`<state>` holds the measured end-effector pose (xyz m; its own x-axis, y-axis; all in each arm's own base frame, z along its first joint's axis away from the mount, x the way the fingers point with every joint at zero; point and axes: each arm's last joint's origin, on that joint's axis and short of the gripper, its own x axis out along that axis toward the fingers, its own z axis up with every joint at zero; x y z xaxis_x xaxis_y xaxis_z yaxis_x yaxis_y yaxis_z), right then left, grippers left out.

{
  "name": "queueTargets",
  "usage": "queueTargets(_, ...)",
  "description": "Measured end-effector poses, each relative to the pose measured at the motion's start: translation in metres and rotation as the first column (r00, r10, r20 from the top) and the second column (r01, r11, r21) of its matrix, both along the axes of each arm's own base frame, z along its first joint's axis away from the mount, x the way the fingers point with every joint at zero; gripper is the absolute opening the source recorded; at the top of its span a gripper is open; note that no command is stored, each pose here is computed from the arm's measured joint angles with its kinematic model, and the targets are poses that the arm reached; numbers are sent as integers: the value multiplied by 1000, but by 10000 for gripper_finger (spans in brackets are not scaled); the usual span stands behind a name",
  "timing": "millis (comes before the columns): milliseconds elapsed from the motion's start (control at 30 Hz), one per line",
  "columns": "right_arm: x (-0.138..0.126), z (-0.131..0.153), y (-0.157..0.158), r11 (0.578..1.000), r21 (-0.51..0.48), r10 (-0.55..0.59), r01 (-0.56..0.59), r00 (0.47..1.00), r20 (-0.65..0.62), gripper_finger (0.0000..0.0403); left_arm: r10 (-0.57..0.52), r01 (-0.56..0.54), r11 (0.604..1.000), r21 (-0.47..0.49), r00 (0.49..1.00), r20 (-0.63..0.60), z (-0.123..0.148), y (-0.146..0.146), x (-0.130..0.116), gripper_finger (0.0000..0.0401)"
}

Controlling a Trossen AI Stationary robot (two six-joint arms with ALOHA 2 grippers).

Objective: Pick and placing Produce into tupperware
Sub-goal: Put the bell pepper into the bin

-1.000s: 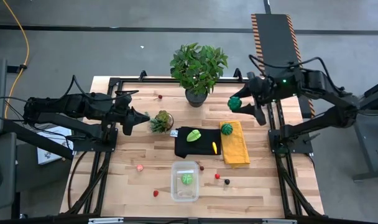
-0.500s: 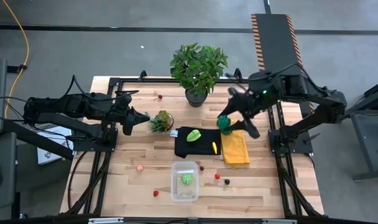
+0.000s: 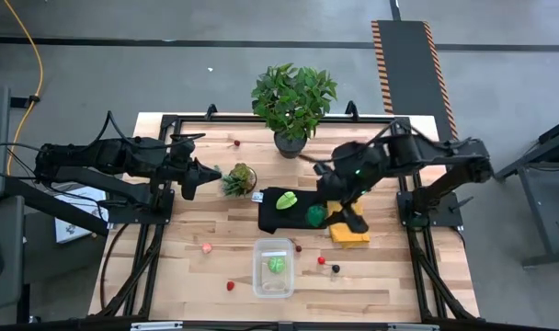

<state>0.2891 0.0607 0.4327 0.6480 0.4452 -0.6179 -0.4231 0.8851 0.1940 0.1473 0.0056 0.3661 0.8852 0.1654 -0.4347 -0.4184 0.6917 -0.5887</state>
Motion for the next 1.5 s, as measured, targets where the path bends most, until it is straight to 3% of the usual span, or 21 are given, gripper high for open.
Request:
queueTargets(167,23,-18,11,999,-28,-39,38,999,-37,213,-72,72,997,0,997,-4,0,-2,0,1)
queueTargets(433,62,-41,23,992,60,-104,108,993,-55,213,-247,249,967,-49,968,47,4,-7,2,1)
queueTargets(700,85,-64,30,982,89,-154,165,981,-117,213,-406,407,913,32,897,176,17,-11,-5,1)
queueTargets(900,98,-85,40,986,75,-138,152,977,-159,213,-433,420,901,108,870,235,26,-12,-19,1)
queueTargets(1500,124,-143,74,988,54,-120,143,946,-301,213,-410,401,912,87,896,169,19,-11,-36,1)
